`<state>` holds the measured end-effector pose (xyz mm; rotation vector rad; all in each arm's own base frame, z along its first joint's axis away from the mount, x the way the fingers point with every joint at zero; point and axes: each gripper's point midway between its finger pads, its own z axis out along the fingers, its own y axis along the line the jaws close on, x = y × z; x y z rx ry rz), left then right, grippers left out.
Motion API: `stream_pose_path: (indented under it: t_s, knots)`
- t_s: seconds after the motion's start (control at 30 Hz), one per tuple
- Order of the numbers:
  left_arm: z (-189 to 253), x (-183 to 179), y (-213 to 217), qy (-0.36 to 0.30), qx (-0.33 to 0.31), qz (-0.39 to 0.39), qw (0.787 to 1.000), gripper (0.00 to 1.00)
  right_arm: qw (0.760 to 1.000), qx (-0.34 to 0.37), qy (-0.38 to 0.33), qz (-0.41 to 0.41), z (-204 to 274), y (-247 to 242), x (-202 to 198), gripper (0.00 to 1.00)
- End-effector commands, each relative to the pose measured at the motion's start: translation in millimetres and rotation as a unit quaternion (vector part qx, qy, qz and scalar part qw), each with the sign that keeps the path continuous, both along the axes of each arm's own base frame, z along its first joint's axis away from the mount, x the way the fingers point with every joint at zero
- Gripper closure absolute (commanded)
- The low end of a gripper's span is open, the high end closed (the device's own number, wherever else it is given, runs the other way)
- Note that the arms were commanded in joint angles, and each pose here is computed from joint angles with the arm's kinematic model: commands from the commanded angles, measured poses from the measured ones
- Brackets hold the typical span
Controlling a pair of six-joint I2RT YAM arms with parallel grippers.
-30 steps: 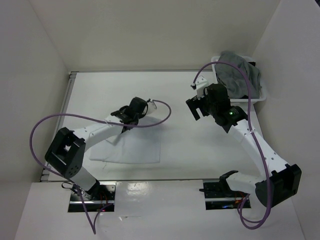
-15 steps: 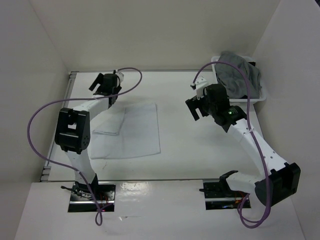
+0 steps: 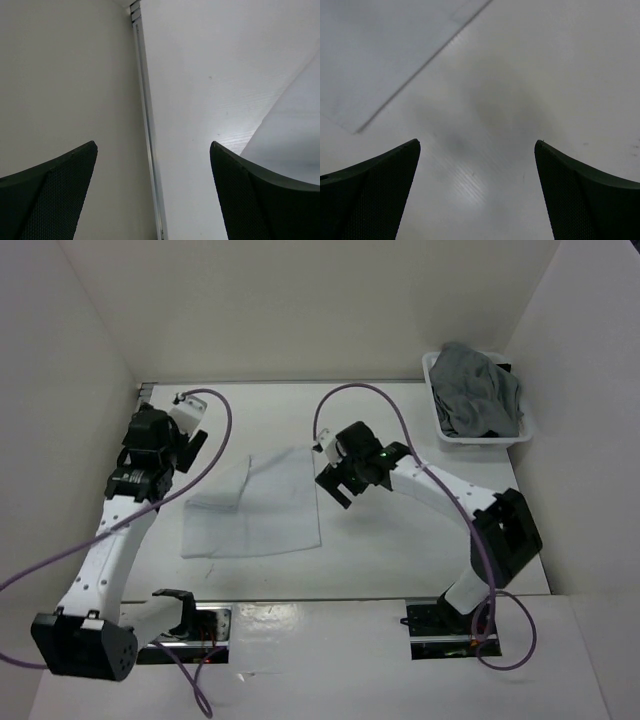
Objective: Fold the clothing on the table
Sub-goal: Flatten the skirt out
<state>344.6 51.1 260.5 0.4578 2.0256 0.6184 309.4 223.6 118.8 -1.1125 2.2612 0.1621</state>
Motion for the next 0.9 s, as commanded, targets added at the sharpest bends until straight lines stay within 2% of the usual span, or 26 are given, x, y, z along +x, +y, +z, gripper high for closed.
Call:
stream_pose_path:
  t_s: [0.0, 0.1, 0.27, 0.4, 0.6, 0.73, 0.87]
  knots:
    - [-2, -36, 5, 0.022, -0.029, 0.005, 0.999, 0.01, 0.999, 0.025, -0.02, 0.028, 10, 46, 22, 0.01]
    - [-2, -44, 9, 0.019, -0.047, 0.02, 0.999, 0.01, 0.999, 0.026, -0.023, 0.042, 2, 75, 29, 0.01]
    - [-30, -41, -7, 0.083, -0.127, 0.017, 0.988, 0.01, 0.997, 0.031, -0.025, 0.063, -3, 120, 32, 0.01]
    - [-38, -35, -20, 0.109, -0.172, 0.006, 0.979, 0.01, 0.997, 0.024, -0.023, 0.067, -20, 141, 31, 0.01]
    - [-61, -33, -20, 0.152, -0.215, 0.022, 0.964, 0.01, 0.994, 0.016, -0.008, 0.104, -43, 181, 8, 0.01]
    - [-76, -35, -19, 0.179, -0.217, 0.025, 0.959, 0.01, 0.993, -0.004, 0.0, 0.114, -67, 189, 4, 0.01]
    - [-98, -38, -16, 0.194, -0.171, 0.03, 0.966, 0.01, 0.993, -0.025, 0.006, 0.114, -83, 182, 3, 0.01]
